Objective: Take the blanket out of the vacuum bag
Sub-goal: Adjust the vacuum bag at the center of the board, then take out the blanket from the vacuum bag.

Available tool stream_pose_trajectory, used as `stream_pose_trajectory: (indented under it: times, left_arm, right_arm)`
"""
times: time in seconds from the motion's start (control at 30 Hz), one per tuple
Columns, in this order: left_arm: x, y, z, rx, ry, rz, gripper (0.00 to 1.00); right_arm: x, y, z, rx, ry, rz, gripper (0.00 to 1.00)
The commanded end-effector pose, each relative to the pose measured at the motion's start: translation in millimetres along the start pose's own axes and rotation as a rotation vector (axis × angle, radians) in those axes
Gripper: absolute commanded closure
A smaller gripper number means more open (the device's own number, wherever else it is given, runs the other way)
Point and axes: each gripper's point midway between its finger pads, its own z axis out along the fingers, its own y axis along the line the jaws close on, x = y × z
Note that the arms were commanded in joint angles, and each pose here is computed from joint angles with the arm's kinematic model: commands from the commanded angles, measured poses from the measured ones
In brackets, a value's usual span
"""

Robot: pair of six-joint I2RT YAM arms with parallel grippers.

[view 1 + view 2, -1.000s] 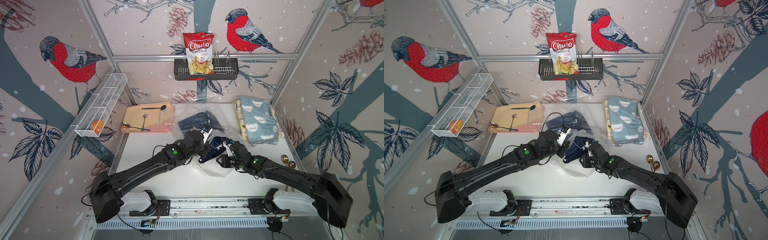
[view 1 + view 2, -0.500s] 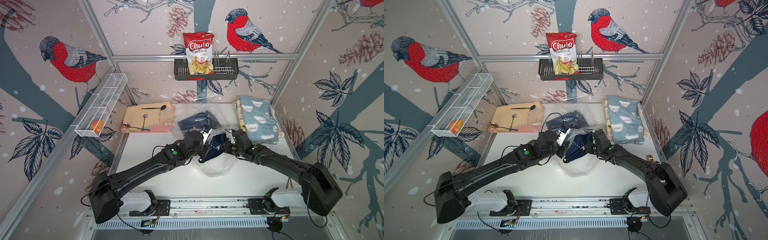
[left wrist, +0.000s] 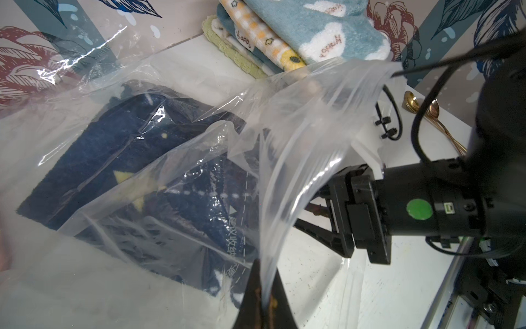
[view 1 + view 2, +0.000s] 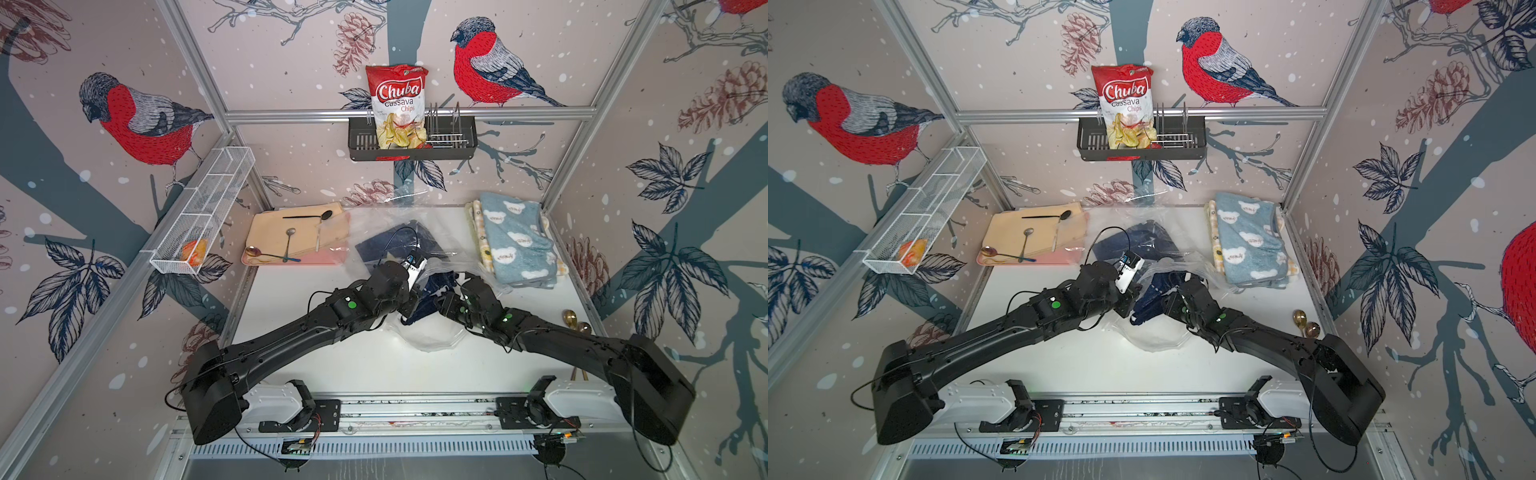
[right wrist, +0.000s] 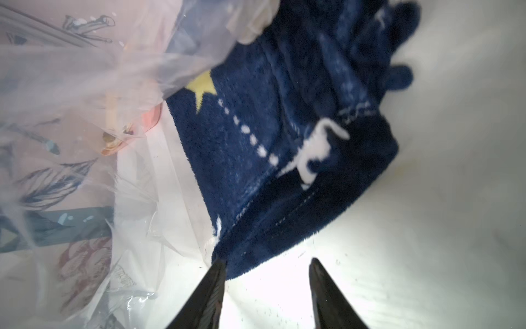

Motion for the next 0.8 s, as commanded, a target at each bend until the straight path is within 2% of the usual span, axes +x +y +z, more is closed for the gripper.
stream_pose_trajectory:
  times: [0.0,0.3,0.5,0.77]
  left_arm:
    - [-4,-7,2,0.025,-0.013,-0.001,0.99]
    - [-2,-11,2,0.028,-0.007,0.007,0.98]
    - [0,-11,3,0.027,-0.001,0.009,0.97]
    - [0,-10,3,0.015,-0.002,0.014,0.97]
  right_arm:
    - [-15,29,-7,-0.155,-0.118,0.189,0.48]
    - [3,-6,9,-0.141,-0.123,0.395,0.4]
    - [2,-20,16,-0.105,-0.154,0.44,0.35]
    - [6,-31,36,-0.058,-0.159,0.525,0.34]
